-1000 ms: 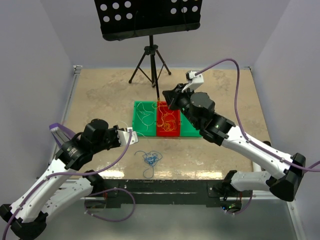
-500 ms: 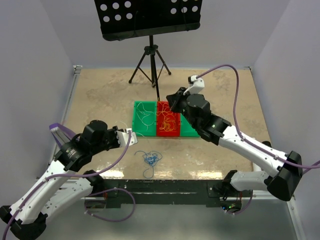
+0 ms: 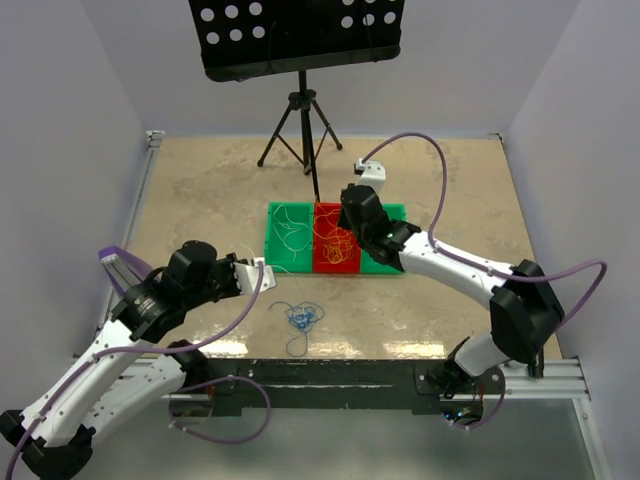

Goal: Untangle the cables

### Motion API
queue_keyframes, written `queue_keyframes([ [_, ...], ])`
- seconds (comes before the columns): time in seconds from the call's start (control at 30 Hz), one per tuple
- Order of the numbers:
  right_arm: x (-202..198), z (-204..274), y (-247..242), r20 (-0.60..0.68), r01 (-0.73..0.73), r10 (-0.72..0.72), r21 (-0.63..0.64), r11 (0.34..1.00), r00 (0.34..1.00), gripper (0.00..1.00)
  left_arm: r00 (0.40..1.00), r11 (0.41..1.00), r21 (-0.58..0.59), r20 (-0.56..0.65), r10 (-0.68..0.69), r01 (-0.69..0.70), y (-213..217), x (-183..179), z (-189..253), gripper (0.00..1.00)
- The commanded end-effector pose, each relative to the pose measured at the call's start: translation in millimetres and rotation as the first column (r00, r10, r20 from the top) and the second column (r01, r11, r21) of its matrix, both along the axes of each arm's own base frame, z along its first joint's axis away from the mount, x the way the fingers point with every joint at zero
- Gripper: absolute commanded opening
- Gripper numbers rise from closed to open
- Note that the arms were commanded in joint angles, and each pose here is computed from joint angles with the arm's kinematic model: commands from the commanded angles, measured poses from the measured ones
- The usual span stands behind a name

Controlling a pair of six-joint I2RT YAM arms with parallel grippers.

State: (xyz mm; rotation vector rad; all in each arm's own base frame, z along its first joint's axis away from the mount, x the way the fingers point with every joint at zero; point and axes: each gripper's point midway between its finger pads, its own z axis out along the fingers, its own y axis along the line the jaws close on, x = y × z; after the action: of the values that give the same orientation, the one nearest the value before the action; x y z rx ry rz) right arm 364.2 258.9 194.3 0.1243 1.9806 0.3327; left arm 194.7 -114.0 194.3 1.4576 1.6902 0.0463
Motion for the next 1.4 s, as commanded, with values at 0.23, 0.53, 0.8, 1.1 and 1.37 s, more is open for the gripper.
queue_keyframes([
  [0.23, 53, 2, -5, 0.084, 0.114, -0.103, -0.152, 0.982, 0.991, 0.0, 1.0, 1.0, 0.007, 0.005, -0.005, 0.005, -2, 4, -3, 0.0],
  [0.53, 59, -32, 31, 0.024, -0.01, 0.013, -0.106, 0.994, 1.0, 0.0, 1.0, 1.0, 0.0, 0.005, -0.004, 0.004, -3, 5, -2, 0.0],
  [0.8, 56, -41, 61, -0.002, -0.14, 0.14, -0.034, 0.99, 0.99, 0.0, 1.0, 1.0, -0.003, 0.013, -0.001, 0.001, -3, 5, 1, 0.0],
  [1.1, 52, -74, 41, -0.085, -0.063, 0.057, -0.066, 0.996, 0.995, 0.0, 1.0, 1.0, -0.004, 0.018, -0.003, 0.003, -1, 3, 1, 0.0],
  [1.37, 40, -99, 41, -0.158, -0.1, 0.092, -0.042, 0.994, 0.983, 0.09, 1.0, 0.999, -0.035, 0.01, -0.008, 0.008, -8, 5, 8, 0.0],
])
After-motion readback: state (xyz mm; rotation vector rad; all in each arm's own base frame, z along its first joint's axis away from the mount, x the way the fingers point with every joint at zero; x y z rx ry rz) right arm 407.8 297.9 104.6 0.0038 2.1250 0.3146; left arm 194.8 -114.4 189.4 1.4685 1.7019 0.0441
